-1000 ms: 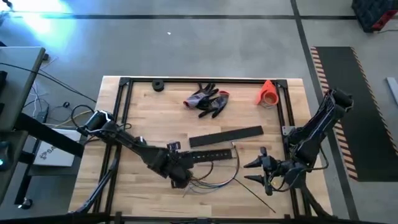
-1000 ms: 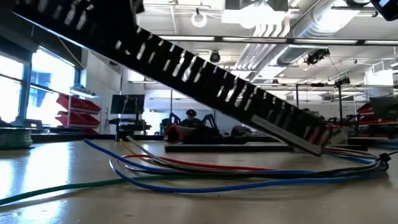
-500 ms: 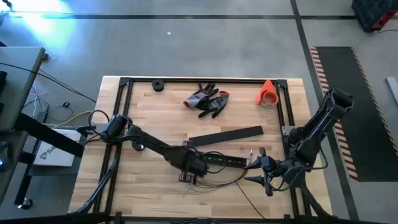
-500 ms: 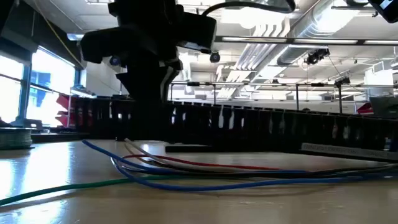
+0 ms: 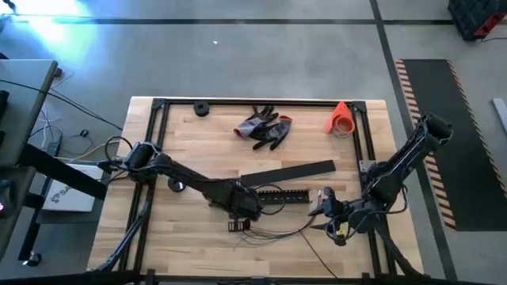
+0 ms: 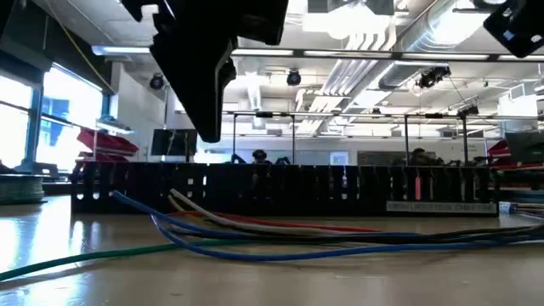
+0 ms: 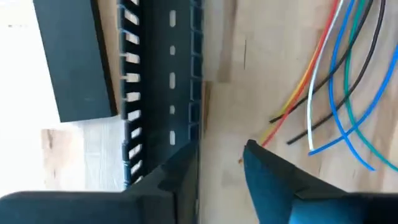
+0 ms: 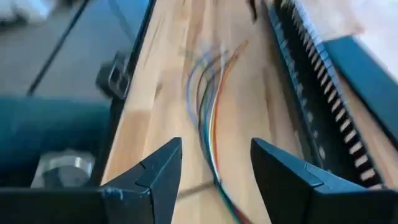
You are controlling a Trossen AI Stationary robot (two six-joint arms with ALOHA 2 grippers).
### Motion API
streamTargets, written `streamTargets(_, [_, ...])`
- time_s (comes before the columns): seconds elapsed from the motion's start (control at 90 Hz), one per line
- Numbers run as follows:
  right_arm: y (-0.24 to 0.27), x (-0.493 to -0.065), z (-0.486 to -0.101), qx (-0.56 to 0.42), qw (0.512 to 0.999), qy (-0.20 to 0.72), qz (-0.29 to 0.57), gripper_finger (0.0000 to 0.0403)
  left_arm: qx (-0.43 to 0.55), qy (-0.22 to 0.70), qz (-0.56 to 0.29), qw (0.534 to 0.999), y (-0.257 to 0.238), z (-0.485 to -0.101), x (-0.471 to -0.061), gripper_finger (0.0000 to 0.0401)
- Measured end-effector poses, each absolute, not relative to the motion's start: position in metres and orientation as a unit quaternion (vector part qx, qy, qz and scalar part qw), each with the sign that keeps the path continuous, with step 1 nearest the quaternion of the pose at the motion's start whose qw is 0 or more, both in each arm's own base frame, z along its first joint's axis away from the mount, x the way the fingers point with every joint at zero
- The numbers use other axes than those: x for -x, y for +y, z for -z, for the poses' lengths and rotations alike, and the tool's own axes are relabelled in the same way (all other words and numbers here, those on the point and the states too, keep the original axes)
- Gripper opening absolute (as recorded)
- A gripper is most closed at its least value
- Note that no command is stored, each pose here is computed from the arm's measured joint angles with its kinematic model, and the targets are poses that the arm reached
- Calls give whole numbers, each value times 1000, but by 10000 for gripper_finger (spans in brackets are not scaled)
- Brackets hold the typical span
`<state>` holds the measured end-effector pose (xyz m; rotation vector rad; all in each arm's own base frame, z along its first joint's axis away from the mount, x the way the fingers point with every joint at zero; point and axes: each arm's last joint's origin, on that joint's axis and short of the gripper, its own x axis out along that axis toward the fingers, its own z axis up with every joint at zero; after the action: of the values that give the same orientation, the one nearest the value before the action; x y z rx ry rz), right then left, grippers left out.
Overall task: Ziptie cables
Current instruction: Move the black cable duct to the center of the table, then put the black zip tied cables into the black cable duct
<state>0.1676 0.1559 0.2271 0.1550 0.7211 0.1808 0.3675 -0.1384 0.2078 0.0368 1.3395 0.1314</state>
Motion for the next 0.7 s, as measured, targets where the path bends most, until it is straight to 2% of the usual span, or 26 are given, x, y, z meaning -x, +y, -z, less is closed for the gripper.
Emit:
streamTargets(0.233, [122,-165,-197,38,823,558,-94,177,20,524,-108,844,-173,-227,-360,137])
streamTargets(0.444, [105,-182,-170,143,770,613,-107,177,74,390,-90,913,-231,-228,-361,130])
streamTargets(0.567, [94,-194,-155,166,747,636,-102,177,84,340,-74,934,-259,-222,-358,129])
streamTargets(0.7, [86,-203,-140,199,718,656,-121,177,89,324,-78,939,-272,-212,-356,129])
